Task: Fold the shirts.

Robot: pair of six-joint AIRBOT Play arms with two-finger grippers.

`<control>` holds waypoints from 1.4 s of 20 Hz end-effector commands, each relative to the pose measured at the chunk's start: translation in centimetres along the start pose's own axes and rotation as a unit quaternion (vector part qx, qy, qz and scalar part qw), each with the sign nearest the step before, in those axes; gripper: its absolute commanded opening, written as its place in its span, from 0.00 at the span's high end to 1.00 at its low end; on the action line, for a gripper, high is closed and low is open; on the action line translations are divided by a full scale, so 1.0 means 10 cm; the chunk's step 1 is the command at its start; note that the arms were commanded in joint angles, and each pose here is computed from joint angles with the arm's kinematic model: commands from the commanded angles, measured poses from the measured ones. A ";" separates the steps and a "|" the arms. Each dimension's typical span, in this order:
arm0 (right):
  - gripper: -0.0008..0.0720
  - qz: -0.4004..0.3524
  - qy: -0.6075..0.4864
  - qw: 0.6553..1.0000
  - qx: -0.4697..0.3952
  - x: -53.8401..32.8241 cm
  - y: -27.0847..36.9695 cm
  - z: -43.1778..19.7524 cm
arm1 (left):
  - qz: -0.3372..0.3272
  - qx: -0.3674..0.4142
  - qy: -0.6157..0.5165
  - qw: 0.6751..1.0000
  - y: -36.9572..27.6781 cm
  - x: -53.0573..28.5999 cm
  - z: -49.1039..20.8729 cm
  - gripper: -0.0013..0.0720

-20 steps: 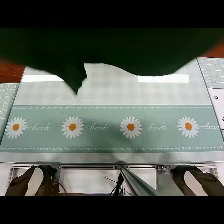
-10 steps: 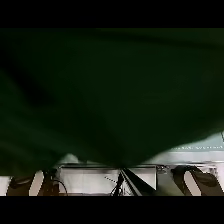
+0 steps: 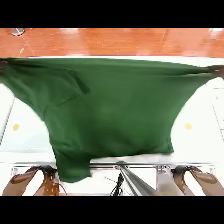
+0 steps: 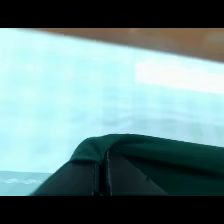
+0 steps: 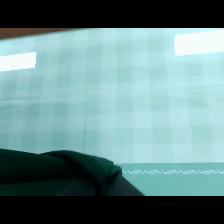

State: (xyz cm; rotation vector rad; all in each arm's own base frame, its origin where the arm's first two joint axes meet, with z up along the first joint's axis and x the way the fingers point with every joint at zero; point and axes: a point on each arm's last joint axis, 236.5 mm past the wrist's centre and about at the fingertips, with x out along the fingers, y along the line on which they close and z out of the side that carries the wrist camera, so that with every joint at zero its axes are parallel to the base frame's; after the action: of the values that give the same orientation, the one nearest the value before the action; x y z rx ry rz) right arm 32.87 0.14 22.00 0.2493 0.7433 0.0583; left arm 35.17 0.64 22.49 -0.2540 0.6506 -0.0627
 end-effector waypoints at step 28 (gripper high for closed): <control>0.93 0.097 0.424 0.896 0.089 2.50 -0.52 -1.51 | -0.049 -0.106 0.470 0.875 0.19 2.08 -2.24 0.95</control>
State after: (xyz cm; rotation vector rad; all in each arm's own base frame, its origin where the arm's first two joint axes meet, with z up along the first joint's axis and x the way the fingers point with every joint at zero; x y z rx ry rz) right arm 43.56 2.03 -4.50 0.5208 1.4981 0.3164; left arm 40.76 -5.01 -6.11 -0.4737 1.5318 -0.2066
